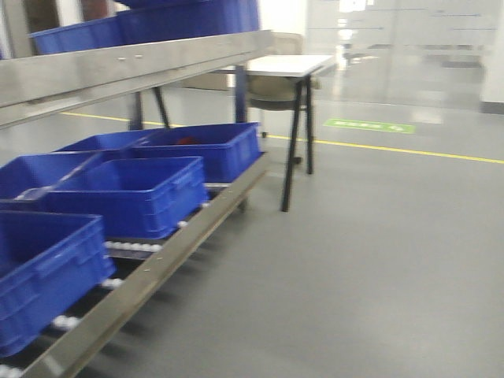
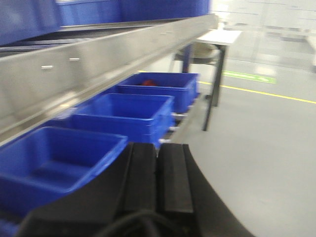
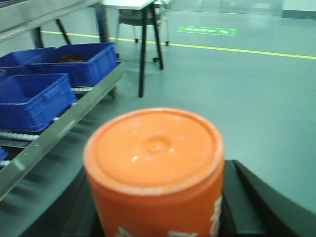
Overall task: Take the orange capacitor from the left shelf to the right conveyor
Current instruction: 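Drive the base away from the shelf holding the cylinder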
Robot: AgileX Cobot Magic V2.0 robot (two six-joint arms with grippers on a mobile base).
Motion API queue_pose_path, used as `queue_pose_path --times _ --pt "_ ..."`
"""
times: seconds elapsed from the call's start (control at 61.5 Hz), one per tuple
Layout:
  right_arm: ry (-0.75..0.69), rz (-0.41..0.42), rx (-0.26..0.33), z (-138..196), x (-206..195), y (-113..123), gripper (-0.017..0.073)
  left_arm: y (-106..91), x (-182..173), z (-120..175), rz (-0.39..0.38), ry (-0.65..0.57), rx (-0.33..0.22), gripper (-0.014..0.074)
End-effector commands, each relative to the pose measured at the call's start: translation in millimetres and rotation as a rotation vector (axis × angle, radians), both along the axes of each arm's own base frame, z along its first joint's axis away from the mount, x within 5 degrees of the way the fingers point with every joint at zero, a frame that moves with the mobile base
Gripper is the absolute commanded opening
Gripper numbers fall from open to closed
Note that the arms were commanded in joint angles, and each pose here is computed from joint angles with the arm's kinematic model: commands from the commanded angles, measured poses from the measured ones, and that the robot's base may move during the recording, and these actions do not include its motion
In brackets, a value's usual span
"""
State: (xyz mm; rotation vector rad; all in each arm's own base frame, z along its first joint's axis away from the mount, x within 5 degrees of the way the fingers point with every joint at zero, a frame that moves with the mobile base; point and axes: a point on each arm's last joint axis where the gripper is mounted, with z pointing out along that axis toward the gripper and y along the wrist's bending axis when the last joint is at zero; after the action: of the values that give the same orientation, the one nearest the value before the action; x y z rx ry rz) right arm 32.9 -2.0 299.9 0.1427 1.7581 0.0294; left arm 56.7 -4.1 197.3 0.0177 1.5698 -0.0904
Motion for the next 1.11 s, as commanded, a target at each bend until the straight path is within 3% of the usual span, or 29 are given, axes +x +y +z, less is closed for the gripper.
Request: queue_pose_path --times 0.0,1.09 --pt "-0.108 -0.002 -0.011 18.8 -0.6 -0.1 0.0172 0.8 -1.6 10.5 0.008 -0.105 -0.01 -0.0127" --pt "-0.108 -0.002 -0.011 18.8 -0.6 -0.1 0.0172 0.8 -1.6 10.5 0.008 -0.105 -0.01 -0.0127"
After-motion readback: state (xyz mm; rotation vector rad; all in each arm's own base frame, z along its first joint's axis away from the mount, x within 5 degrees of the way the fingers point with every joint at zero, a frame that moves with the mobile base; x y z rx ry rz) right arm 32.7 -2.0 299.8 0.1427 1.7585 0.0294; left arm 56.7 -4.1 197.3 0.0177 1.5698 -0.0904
